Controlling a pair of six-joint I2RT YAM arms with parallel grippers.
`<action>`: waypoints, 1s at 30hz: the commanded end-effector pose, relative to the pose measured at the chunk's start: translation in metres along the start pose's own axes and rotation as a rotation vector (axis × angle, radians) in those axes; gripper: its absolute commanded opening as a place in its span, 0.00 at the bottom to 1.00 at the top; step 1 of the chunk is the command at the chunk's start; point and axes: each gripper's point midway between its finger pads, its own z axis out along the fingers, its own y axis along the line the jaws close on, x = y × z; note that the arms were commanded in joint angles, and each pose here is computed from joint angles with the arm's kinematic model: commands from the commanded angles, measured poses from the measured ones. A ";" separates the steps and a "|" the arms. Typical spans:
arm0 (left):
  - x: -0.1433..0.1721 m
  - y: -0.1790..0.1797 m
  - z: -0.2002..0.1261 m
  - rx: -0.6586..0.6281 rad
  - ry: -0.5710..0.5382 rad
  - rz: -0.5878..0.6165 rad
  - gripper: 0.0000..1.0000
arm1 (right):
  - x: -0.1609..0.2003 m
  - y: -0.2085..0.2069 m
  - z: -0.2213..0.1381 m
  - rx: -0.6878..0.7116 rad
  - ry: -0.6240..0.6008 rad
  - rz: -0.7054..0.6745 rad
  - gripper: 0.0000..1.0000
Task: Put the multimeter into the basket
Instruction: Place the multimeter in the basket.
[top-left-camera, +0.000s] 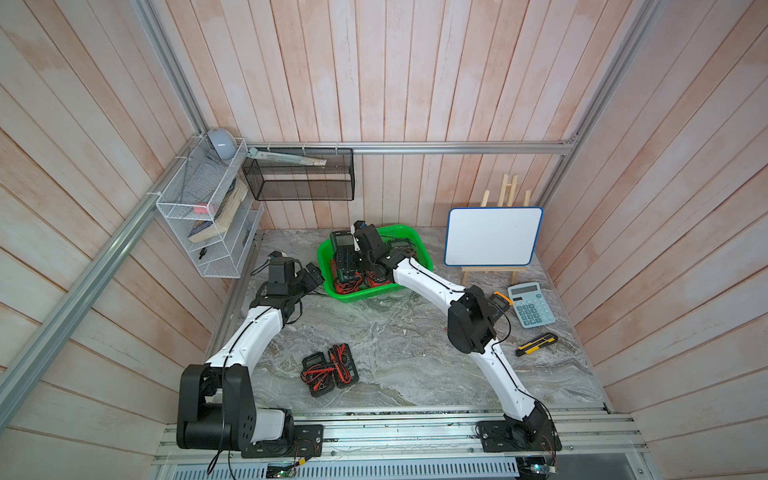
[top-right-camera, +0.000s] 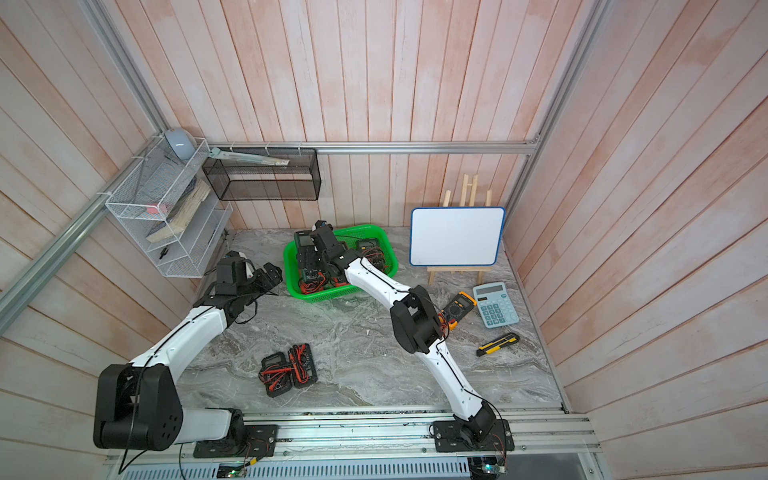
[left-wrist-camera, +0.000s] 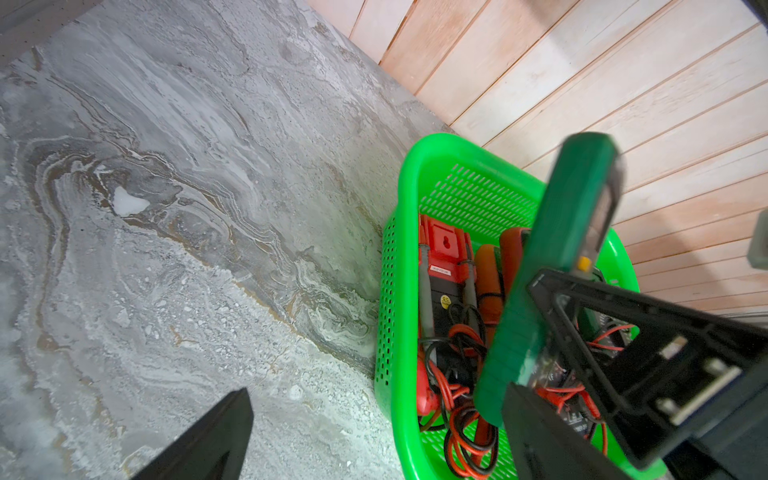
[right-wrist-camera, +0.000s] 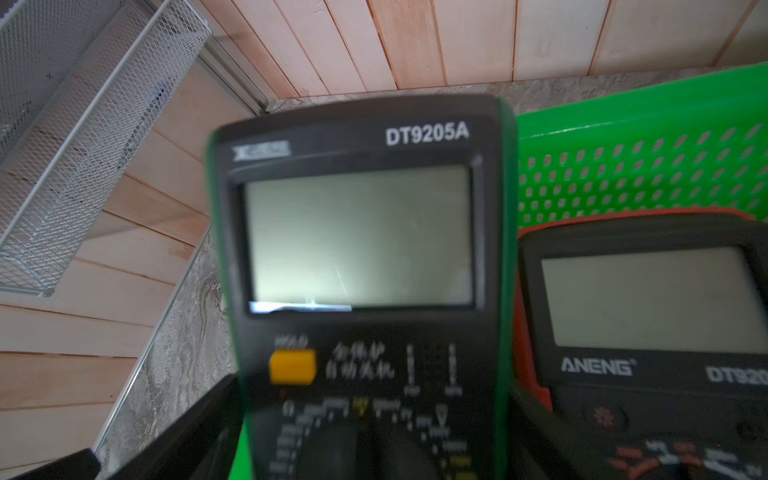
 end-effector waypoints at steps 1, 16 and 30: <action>-0.008 -0.004 -0.006 0.016 -0.020 -0.007 1.00 | 0.022 -0.006 0.013 0.029 0.058 -0.022 0.98; -0.013 -0.010 -0.011 0.031 -0.030 -0.001 1.00 | 0.001 0.018 -0.020 -0.012 0.030 -0.067 0.98; -0.015 -0.039 -0.032 0.158 -0.018 0.040 1.00 | -0.035 0.018 -0.120 0.007 -0.083 -0.103 0.98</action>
